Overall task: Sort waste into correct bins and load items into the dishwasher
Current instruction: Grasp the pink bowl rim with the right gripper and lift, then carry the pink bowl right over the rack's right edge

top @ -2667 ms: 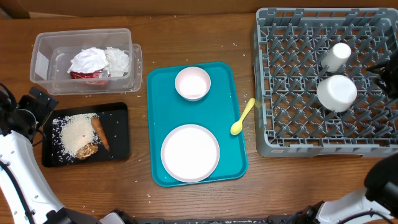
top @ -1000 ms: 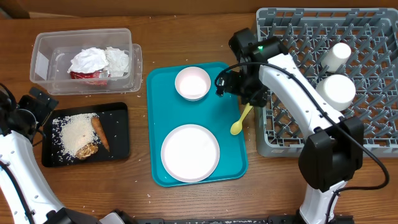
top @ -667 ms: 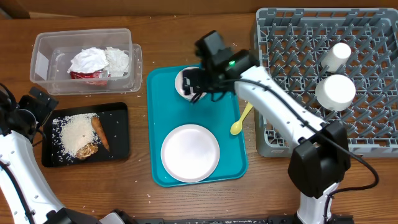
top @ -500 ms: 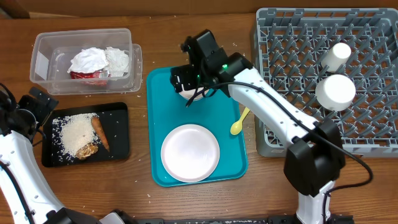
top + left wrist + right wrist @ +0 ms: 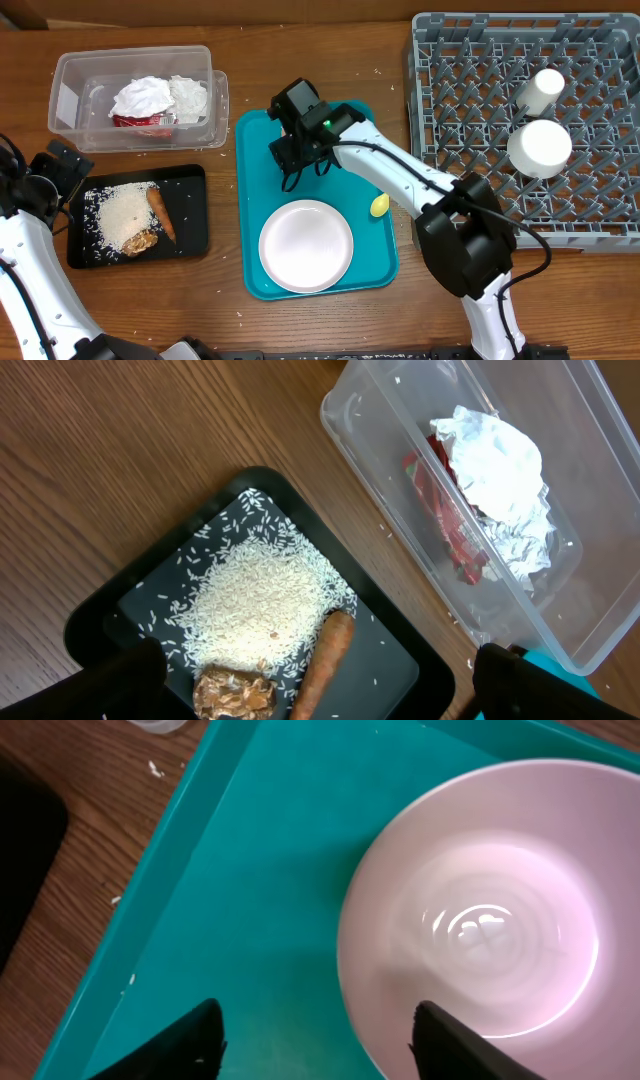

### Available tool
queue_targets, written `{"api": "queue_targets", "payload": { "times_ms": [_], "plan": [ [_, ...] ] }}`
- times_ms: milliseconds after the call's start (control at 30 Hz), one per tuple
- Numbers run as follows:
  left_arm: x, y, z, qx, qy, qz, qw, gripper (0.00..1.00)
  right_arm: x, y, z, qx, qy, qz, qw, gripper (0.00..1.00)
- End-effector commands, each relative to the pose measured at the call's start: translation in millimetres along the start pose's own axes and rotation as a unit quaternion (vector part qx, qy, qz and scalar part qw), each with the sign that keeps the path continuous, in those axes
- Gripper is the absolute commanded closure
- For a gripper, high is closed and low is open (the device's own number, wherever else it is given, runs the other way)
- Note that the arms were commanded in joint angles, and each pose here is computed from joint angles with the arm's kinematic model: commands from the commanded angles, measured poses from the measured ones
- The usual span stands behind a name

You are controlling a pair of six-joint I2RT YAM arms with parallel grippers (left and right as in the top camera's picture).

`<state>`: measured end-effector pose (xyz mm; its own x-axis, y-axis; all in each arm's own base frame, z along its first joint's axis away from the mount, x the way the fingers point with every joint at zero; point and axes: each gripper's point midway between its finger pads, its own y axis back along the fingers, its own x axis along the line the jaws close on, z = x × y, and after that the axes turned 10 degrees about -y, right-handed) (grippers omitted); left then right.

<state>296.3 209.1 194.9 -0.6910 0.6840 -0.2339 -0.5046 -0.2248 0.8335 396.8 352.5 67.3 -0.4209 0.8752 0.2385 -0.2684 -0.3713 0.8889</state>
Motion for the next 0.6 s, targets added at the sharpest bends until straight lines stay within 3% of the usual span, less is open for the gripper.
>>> {"api": "queue_targets", "payload": {
  "times_ms": [0, 467, 567],
  "plan": [
    [1.5, 0.3, 2.4, -0.003, 0.006, 0.003, 1.0, 0.0, -12.2, -10.5, -3.4, 0.006, 0.012, -0.03, 0.999, 0.45],
    [1.5, 0.3, 2.4, -0.003, 0.006, 0.003, 1.0, 0.0, -20.1, -24.8, -23.1, 0.044, 0.006, -0.041, 0.998, 0.55],
    [1.5, 0.3, 2.4, -0.003, 0.006, 0.003, 1.0, 0.0, -19.1, -23.9, -21.4, 0.043, 0.006, -0.04, 0.998, 0.63]
  ]
}}
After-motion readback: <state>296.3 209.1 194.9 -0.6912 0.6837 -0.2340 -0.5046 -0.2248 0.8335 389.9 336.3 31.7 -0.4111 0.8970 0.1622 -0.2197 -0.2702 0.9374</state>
